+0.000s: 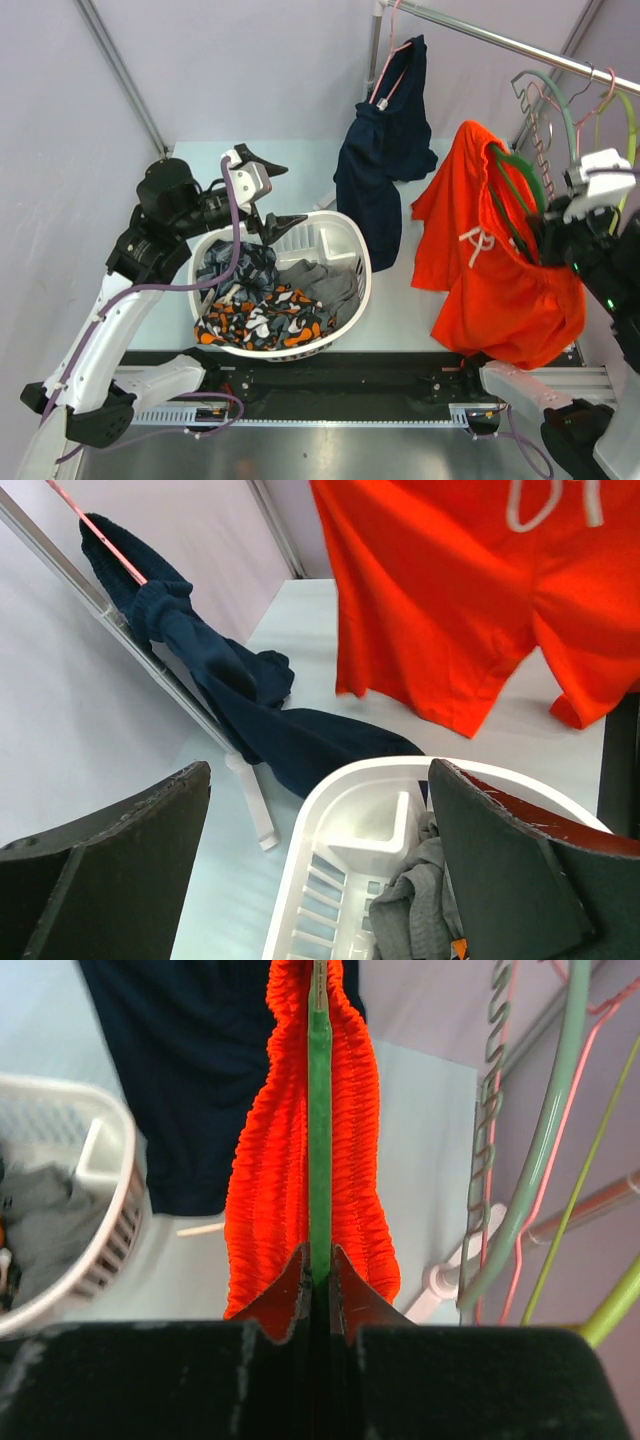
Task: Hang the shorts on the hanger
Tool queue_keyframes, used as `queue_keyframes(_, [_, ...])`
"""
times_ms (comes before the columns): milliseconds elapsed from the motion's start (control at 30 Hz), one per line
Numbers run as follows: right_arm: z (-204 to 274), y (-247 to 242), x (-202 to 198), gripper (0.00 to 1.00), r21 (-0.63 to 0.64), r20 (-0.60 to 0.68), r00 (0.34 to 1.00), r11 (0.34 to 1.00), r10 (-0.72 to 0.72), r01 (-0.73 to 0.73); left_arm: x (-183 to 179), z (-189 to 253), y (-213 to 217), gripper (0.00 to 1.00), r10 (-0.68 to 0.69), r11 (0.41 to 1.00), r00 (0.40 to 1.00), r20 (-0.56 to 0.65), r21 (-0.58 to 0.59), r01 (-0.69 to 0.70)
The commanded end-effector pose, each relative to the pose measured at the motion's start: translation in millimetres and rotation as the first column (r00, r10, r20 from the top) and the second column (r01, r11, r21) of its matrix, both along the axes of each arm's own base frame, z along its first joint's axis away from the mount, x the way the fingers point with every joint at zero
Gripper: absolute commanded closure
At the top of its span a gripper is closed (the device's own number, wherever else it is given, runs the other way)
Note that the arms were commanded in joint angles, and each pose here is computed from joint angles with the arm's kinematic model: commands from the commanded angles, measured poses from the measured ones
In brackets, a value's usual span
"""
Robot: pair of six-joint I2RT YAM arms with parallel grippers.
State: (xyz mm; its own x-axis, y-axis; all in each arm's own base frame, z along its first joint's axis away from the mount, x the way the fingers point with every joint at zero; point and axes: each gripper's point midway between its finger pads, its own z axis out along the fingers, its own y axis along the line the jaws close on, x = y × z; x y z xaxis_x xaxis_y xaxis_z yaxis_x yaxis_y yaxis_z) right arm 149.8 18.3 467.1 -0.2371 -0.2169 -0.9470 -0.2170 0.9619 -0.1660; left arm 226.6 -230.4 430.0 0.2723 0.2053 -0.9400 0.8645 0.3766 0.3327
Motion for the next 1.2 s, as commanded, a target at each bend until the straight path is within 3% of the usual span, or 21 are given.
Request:
queue_keyframes(0, [67.7, 1.5, 75.9, 1.00, 0.164, 0.216, 0.962, 0.978, -0.165, 0.131, -10.7, 2.1, 4.5, 0.05, -0.005, 1.000, 1.000, 0.008, -0.014, 0.005])
queue_keyframes(233, [87.7, 17.7, 156.0, 1.00, 0.337, 0.238, 0.932, 0.923, -0.273, 0.184, -17.7, -7.1, 14.5, 0.05, 0.027, 1.000, 1.000, 0.009, -0.004, -0.027])
queue_keyframes(433, [79.5, 27.4, 220.0, 1.00, 0.373, 0.215, 0.917, 0.896, -0.335, 0.240, -20.4, -10.1, 18.5, 0.05, 0.044, 0.999, 0.999, 0.002, -0.006, -0.044])
queue_keyframes(1167, [34.1, 59.4, 327.3, 1.00, 0.378, 0.149, 0.925, 0.884, -0.350, 0.274, -15.0, -27.5, 26.2, 0.05, 0.107, 0.994, 0.993, -0.045, 0.016, -0.106])
